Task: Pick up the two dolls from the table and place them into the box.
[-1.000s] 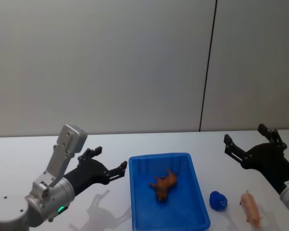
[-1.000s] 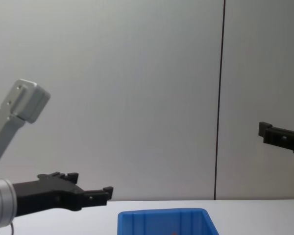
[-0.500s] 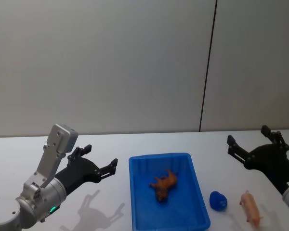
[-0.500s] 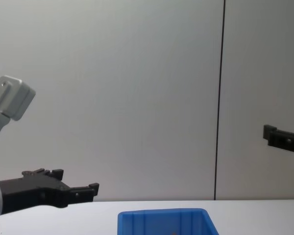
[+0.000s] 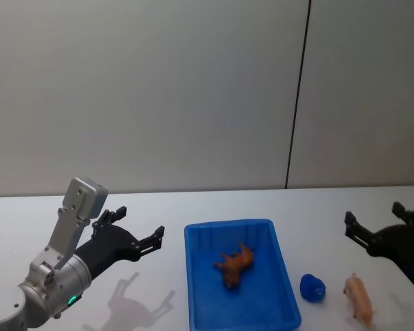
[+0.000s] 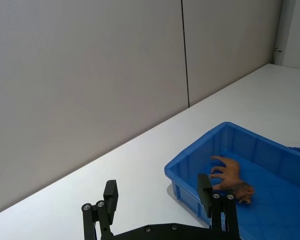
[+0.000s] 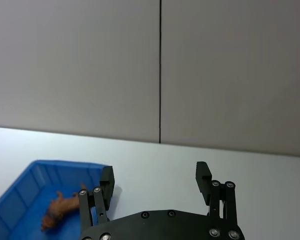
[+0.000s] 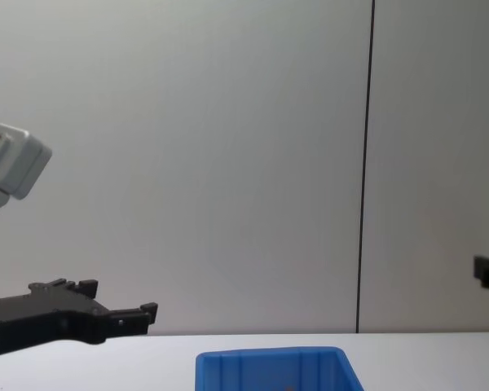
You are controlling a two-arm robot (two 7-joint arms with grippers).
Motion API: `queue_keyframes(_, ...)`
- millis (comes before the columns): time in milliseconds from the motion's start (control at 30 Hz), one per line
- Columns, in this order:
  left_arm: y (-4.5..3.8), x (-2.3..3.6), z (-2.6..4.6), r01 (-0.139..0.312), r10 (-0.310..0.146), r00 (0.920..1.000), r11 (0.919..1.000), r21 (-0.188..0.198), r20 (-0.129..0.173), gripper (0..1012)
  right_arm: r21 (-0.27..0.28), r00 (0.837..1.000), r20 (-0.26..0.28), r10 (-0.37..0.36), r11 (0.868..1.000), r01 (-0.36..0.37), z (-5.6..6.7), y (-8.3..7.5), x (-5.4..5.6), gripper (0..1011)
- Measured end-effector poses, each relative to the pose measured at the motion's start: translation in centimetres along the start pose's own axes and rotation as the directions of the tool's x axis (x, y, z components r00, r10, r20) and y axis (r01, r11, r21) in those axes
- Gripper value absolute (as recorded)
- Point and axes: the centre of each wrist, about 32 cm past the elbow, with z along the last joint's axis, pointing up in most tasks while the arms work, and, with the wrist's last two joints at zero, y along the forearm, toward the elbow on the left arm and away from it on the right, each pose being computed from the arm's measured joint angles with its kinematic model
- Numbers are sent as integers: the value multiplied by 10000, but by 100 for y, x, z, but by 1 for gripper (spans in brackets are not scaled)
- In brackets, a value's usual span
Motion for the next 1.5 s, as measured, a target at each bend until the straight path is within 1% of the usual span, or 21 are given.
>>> queue_keyframes(67,2,0,0,-11,11,10000,10000,0,1,1001,-165,10000,-34,-64,9998,64,-13,0,17,1001)
queue_keyframes(133,4,1,0,-20,20,10000,10000,0,5,1001,-578,9998,-96,-200,9981,194,-44,0,53,1001)
queue_keyframes(267,6,2,1,-32,32,10000,10000,-1,9,1001,-987,9994,-132,-312,9947,297,-76,4,83,1001)
queue_keyframes(367,7,3,1,-42,42,10000,10000,-2,10,1001,-1540,9989,-157,-431,9872,402,-118,16,116,1001)
queue_keyframes(467,8,4,1,-52,52,10000,10000,0,11,1001,-1854,9987,-157,-486,9816,449,-143,25,133,1001)
queue_keyframes(500,9,4,1,-53,53,10000,10000,-2,11,1001,-2109,9985,-161,-523,9763,477,-165,34,144,1001)
queue_keyframes(533,9,5,1,-55,55,10000,10000,-1,12,1001,-2109,9985,-161,-523,9763,477,-165,34,144,1001)
queue_keyframes(633,10,6,1,-62,62,10000,10000,0,13,1001,-2633,9983,-128,-576,9633,522,-211,60,163,1001)
queue_keyframes(700,11,6,1,-66,66,10000,10000,1,15,1001,-2834,9983,-101,-576,9576,523,-229,71,168,1001)
queue_keyframes(767,12,6,1,-67,67,10000,10000,1,17,1001,-3180,9984,-55,-554,9467,508,-267,97,174,1001)
queue_keyframes(800,12,6,1,-68,68,10000,10000,2,17,1001,-3180,9984,-55,-554,9467,508,-267,97,174,1001)
queue_keyframes(833,12,6,1,-69,69,10000,10000,1,18,1001,-3343,9986,-27,-535,9412,495,-282,111,176,1001)
queue_keyframes(900,13,6,1,-70,70,10000,10000,0,18,1001,-3471,9987,-17,-501,9367,464,-295,128,176,1001)
queue_keyframes(1000,13,6,1,-72,72,10000,10000,2,19,1001,-3794,9991,22,-419,9244,396,-337,171,180,1001)
queue_keyframes(1100,13,6,0,-72,72,10000,10000,2,19,1001,-3970,9994,38,-358,9172,343,-360,195,178,1001)
queue_keyframes(1133,13,6,1,-72,72,10000,10000,1,18,1001,-4076,9995,49,-324,9126,316,-372,211,176,1001)
queue_keyframes(1233,13,5,1,-72,72,10000,10000,2,19,1001,-4219,9996,57,-288,9062,285,-389,238,170,1001)
queue_keyframes(1267,13,6,0,-72,72,10000,10000,2,19,1001,-4320,9996,66,-274,9014,275,-400,254,166,1001)
queue_keyframes(1500,13,5,1,-72,72,10000,10000,1,19,1001,-4738,9996,60,-290,8802,284,-459,322,151,1001)
